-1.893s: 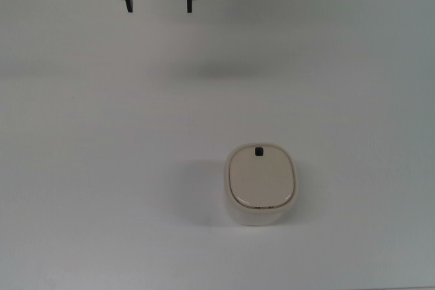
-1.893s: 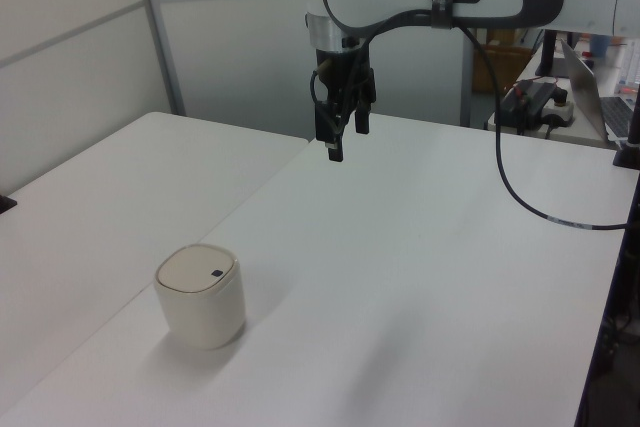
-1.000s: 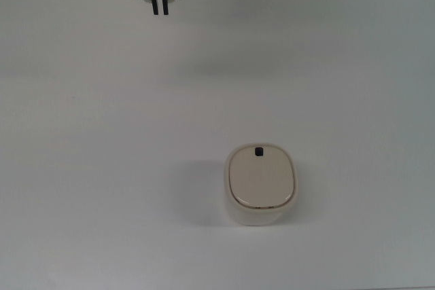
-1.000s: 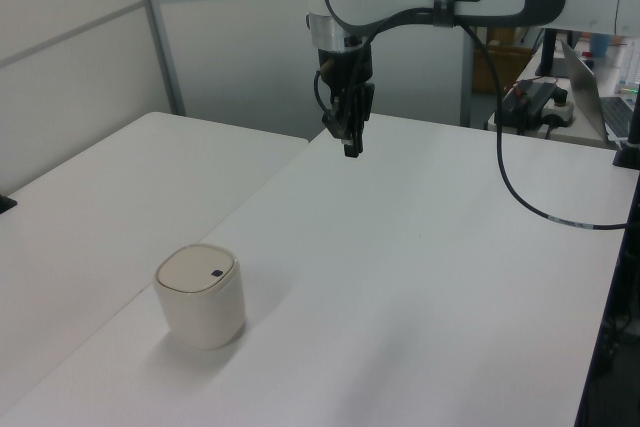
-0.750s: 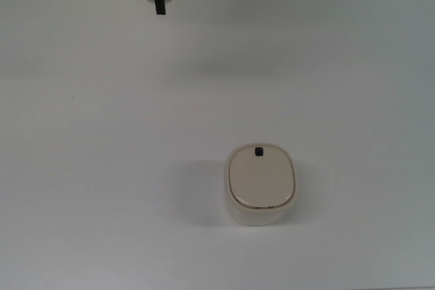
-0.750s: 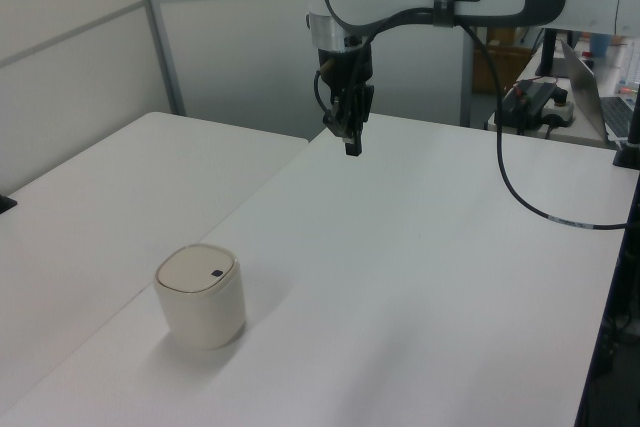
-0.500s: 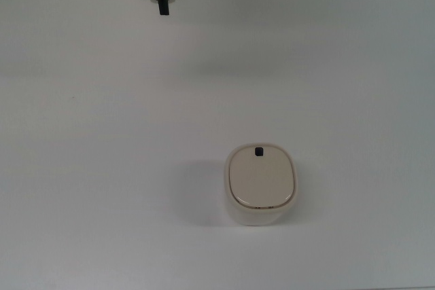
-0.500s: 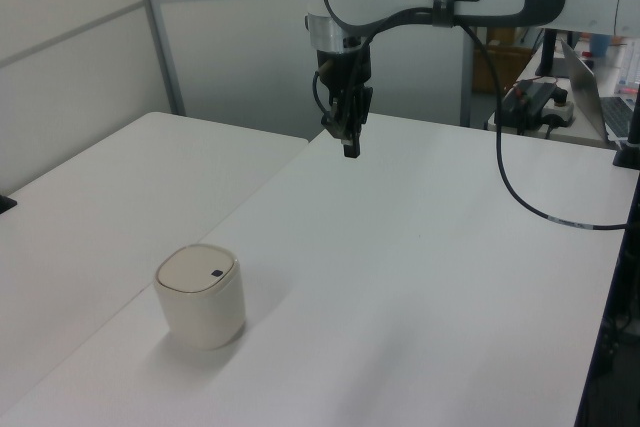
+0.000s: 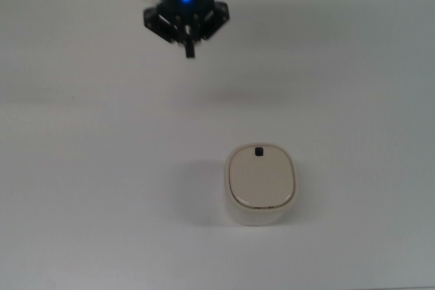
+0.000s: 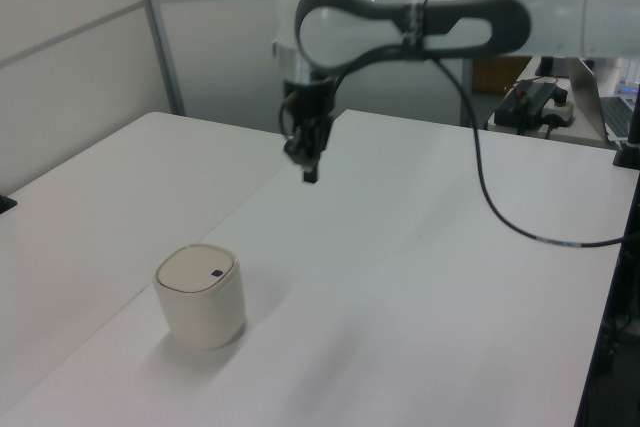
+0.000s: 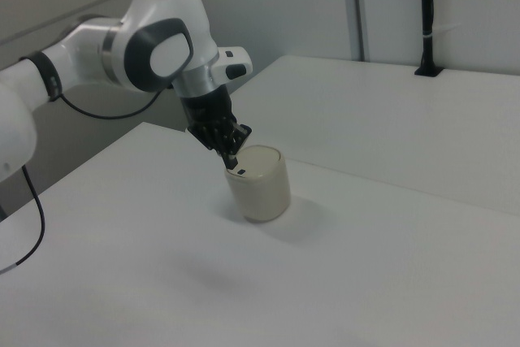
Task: Open the trash can
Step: 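Move the gripper over the trash can and lower it to the lid, then press the dark button on the lid with the gripper fingertips, then lift the gripper up away from the opened lid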
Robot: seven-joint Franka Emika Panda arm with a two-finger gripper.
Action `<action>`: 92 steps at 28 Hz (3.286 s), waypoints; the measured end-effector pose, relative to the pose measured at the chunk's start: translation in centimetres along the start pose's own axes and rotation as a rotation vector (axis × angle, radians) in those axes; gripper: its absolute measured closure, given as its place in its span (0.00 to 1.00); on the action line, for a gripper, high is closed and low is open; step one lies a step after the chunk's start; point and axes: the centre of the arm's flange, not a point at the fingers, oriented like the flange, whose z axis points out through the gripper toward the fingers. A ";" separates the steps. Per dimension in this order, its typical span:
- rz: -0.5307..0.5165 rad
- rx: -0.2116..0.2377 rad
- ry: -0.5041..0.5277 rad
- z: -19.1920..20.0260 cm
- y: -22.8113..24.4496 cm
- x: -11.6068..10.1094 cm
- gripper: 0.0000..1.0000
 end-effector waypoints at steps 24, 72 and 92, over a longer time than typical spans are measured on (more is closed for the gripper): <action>-0.087 0.050 0.215 9.7 -6.9 6.4 0.99; 0.055 0.122 0.302 -0.7 -4.7 4.7 0.99; 0.000 -0.063 -0.044 -3.2 0.1 -1.9 0.99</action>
